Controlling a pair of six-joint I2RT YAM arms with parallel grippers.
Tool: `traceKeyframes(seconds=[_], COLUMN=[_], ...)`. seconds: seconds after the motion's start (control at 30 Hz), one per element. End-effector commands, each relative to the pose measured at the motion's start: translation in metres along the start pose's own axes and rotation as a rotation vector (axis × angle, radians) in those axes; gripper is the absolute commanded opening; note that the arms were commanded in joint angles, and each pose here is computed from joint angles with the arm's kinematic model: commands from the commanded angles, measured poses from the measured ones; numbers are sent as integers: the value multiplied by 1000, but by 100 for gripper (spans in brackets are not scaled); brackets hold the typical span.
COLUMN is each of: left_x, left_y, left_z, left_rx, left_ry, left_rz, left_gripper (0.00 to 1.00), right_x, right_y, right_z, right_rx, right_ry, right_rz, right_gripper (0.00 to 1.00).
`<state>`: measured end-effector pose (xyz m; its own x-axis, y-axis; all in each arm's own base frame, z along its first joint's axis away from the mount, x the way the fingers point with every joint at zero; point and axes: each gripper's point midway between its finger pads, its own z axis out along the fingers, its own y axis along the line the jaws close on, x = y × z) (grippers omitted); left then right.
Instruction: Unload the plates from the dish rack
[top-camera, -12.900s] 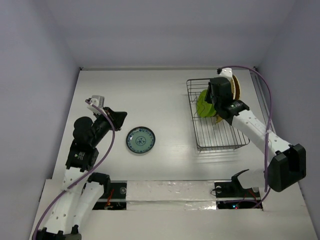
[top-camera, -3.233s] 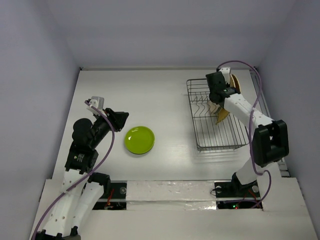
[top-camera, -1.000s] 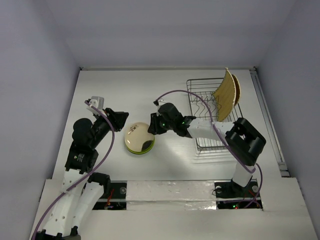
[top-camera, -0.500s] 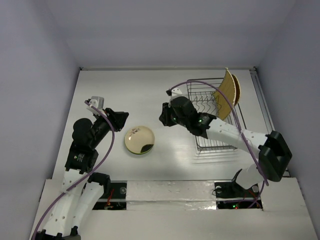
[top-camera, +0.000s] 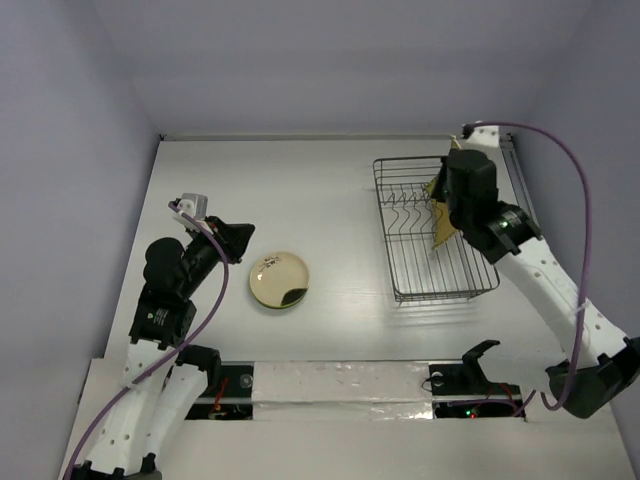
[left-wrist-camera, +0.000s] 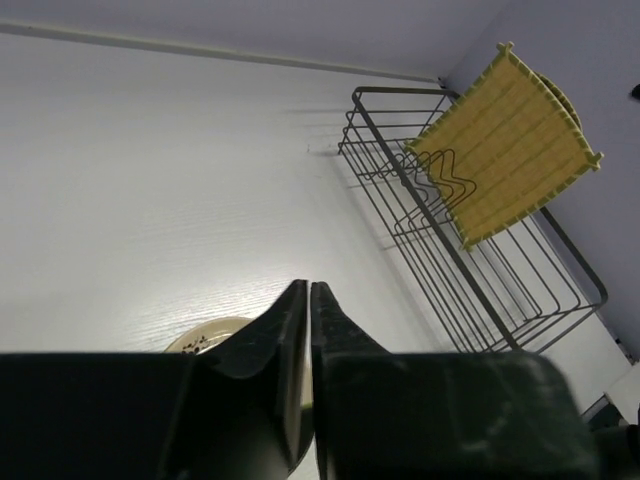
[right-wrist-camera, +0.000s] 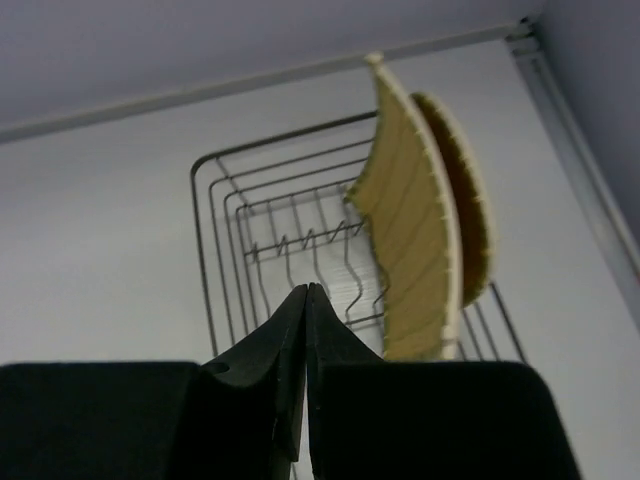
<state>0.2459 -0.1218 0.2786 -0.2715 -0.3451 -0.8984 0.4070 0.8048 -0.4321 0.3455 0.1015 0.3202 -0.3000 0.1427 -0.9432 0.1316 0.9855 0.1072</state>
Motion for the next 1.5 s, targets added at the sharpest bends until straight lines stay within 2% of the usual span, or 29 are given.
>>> traceKeyframes(seconds=[0.0,0.03,0.1,0.13,0.2,0.23,0.33,0.43,0.93,1.07,1.23,1.33,1.4,1.47], left_x=[-23,-22,-21,-21,-22,-22,-22,-22,-20,-20,-19,-18,-19,-18], left_y=[-15,-14,-15,-16,-16,-16,-15,-15,-15,-15,-17,-17,-17,-17], left_z=[-4,-4,-3,-4,-4,-4,-4,-4,-3,-2,-1,-1,-1,-1], left_rx=[45,43,46,46,48,48,45,43,46,47,56,55,55,56], left_ry=[-63,-62,-59,-59,-60,-60,-60,-62,-54,-52,-46,-44,-45,-43], left_rz=[30,31,31,31,33,33,34,33,30,29,31,29,29,29], left_gripper=[1,0,0,0,0,3,16,20,22,22,22,22,22,22], right_x=[-34,-43,-50,-50,-52,-52,-43,-32,6,23,29,32,35,40], right_y=[-49,-55,-74,-78,-86,-88,-98,-105,-98,-99,-106,-106,-106,-105], right_z=[-14,-14,-11,-8,-2,2,16,29,72,89,94,97,100,104], right_rx=[188,208,268,285,293,293,301,317,276,300,330,334,332,333], right_ry=[-45,-52,-44,-36,-28,-24,17,49,145,196,208,216,222,235], right_rz=[-49,-51,-58,-65,-65,-64,-77,-89,-97,-120,-124,-130,-133,-139], right_gripper=[8,16,24,35,40,41,41,40,37,39,45,45,42,33])
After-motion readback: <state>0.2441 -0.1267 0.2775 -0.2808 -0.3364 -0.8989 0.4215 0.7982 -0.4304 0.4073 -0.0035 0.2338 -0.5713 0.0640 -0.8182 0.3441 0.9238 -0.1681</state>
